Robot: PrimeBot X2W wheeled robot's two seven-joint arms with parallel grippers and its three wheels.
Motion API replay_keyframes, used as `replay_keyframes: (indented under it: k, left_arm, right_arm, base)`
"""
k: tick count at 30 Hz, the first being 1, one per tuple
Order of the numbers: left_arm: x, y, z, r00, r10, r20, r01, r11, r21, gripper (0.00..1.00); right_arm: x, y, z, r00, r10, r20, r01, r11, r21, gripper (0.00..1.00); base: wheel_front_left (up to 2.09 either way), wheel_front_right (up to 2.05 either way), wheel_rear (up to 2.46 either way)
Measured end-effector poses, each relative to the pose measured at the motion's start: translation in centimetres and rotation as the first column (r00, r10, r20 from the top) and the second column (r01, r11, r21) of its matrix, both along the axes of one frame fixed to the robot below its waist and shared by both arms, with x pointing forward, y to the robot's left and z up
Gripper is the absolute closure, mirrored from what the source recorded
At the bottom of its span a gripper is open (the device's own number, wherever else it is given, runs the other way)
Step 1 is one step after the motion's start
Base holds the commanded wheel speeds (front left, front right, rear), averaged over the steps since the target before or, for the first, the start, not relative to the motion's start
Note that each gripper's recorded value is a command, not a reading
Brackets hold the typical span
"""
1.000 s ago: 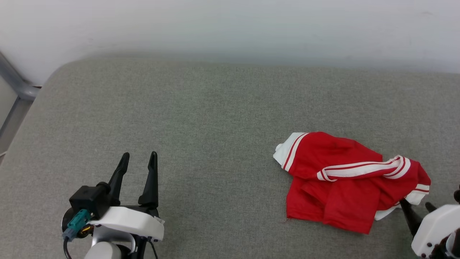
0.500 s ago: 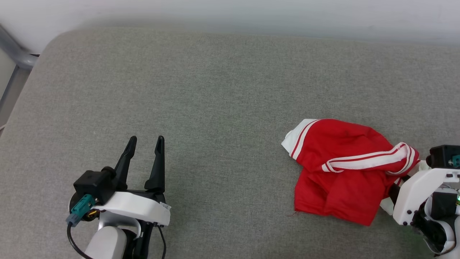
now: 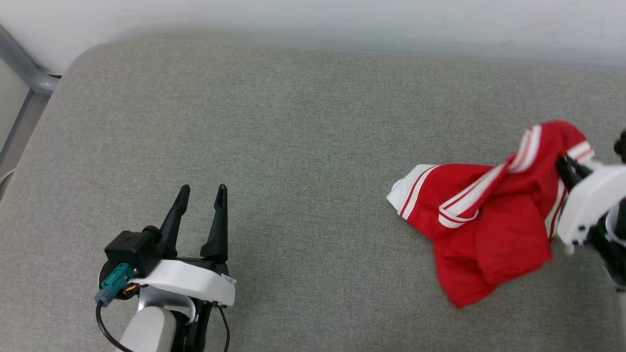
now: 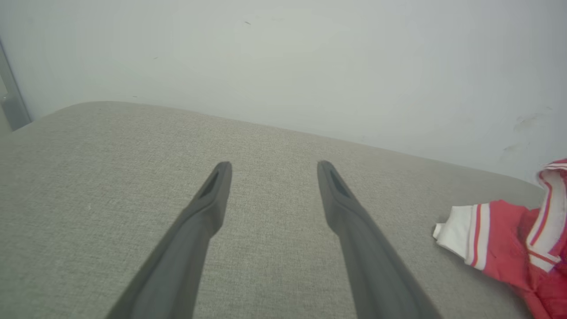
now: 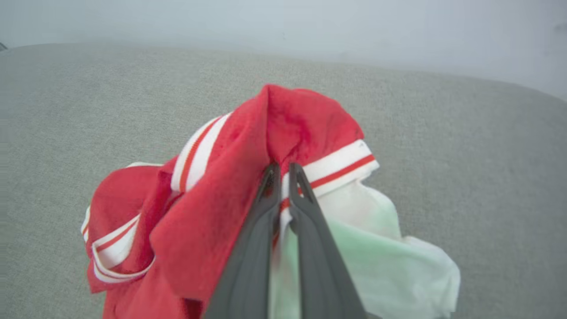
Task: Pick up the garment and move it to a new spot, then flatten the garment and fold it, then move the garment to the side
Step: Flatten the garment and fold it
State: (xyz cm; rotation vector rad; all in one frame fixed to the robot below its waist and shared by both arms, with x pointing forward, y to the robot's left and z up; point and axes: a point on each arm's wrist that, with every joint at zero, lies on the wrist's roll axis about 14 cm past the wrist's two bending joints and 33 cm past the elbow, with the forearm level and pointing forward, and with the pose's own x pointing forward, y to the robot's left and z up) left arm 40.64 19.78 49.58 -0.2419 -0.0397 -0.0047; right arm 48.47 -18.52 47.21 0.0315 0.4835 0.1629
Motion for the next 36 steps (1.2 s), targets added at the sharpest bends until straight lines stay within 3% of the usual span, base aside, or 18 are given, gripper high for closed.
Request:
replay_keyframes:
  k: [4, 8, 18, 19, 20, 21, 31, 36]
  left_arm:
    - [0.1, -0.2, -0.1, 1.0, -0.01, -0.001, 0.009, 1.0, -0.003, 0.0]
    - [0.4, -0.4, -0.4, 1.0, -0.013, -0.005, 0.013, 1.0, -0.008, 0.0]
    - [0.5, 0.8, -2.3, 0.998, 0.022, -0.057, -0.023, 1.0, -0.016, 0.0]
    - [0.5, 0.8, -2.4, 0.998, 0.024, -0.059, -0.025, 1.0, -0.014, 0.0]
    - [0.5, 0.9, -2.4, 0.998, 0.026, -0.06, -0.027, 1.0, -0.015, 0.0]
    - [0.5, 0.9, -2.4, 0.998, 0.027, -0.059, -0.028, 0.999, -0.015, 0.0]
    - [0.3, 0.1, -1.2, 1.0, 0.006, -0.021, -0.007, 1.0, -0.009, 0.0]
    - [0.3, -0.7, -0.4, 1.0, -0.018, 0.001, 0.018, 1.0, -0.006, 0.0]
  right_arm:
    - [2.4, 2.0, 2.5, 0.996, 0.065, 0.066, -0.063, 0.998, -0.031, 1.0]
    - [4.5, 4.4, 2.4, 0.991, 0.124, 0.054, -0.122, 0.992, -0.037, 1.0]
    - [4.7, 7.9, -6.4, 0.969, 0.184, -0.166, -0.184, 0.983, 0.016, 1.0]
    - [4.6, 8.0, -6.7, 0.969, 0.183, -0.165, -0.182, 0.983, 0.024, 0.82]
    - [4.7, 8.1, -6.7, 0.973, 0.178, -0.151, -0.173, 0.984, 0.043, 0.52]
    - [4.7, 8.1, -6.5, 0.976, 0.171, -0.132, -0.165, 0.985, 0.059, 0.0]
    - [4.1, 5.0, -0.7, 0.98, 0.048, 0.194, -0.073, 0.99, 0.125, 0.0]
    - [2.2, 0.7, -0.7, 0.986, -0.062, 0.154, 0.042, 0.99, 0.133, 0.0]
  base:
    - [0.0, 0.0, 0.0]
    - [0.0, 0.0, 0.0]
    - [0.0, 0.0, 0.0]
    - [0.0, 0.0, 0.0]
    - [0.0, 0.0, 0.0]
    - [0.0, 0.0, 0.0]
    - [0.0, 0.0, 0.0]
    - [0.0, 0.0, 0.0]
